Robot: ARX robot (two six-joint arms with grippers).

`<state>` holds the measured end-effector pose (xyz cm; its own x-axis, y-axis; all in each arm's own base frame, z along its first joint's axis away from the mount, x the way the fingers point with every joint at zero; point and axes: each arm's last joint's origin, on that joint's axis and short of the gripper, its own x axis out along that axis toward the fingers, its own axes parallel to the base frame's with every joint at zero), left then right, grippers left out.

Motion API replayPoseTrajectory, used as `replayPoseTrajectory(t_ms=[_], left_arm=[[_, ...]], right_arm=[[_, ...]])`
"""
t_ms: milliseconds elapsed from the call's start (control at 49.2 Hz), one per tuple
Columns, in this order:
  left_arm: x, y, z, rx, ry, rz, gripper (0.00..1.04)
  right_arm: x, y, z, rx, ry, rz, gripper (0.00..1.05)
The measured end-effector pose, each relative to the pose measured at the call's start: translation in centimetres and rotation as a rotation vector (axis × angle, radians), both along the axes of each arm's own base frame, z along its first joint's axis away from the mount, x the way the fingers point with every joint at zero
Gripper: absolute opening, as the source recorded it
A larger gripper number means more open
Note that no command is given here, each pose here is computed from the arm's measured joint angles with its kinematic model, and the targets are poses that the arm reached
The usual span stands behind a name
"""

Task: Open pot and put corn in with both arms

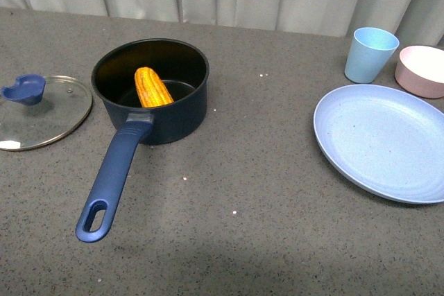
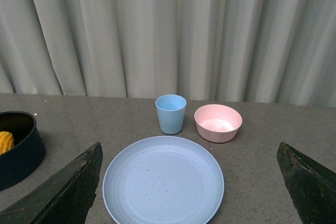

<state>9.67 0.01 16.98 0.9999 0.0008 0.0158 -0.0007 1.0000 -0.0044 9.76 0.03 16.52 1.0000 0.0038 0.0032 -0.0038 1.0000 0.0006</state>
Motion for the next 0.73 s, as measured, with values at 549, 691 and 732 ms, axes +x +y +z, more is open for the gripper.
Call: replayPoseTrajectory(t_ms=[549, 691, 732], left_arm=[[0.0, 0.0, 0.0, 0.0, 0.0, 0.0, 0.98], [0.0, 0.0, 0.0, 0.0, 0.0, 0.0, 0.98], [0.0, 0.0, 0.0, 0.0, 0.0, 0.0, 0.98]], right_arm=[[0.0, 0.0, 0.0, 0.0, 0.0, 0.0, 0.96], [0.0, 0.0, 0.0, 0.0, 0.0, 0.0, 0.96], [0.0, 0.0, 0.0, 0.0, 0.0, 0.0, 0.96]])
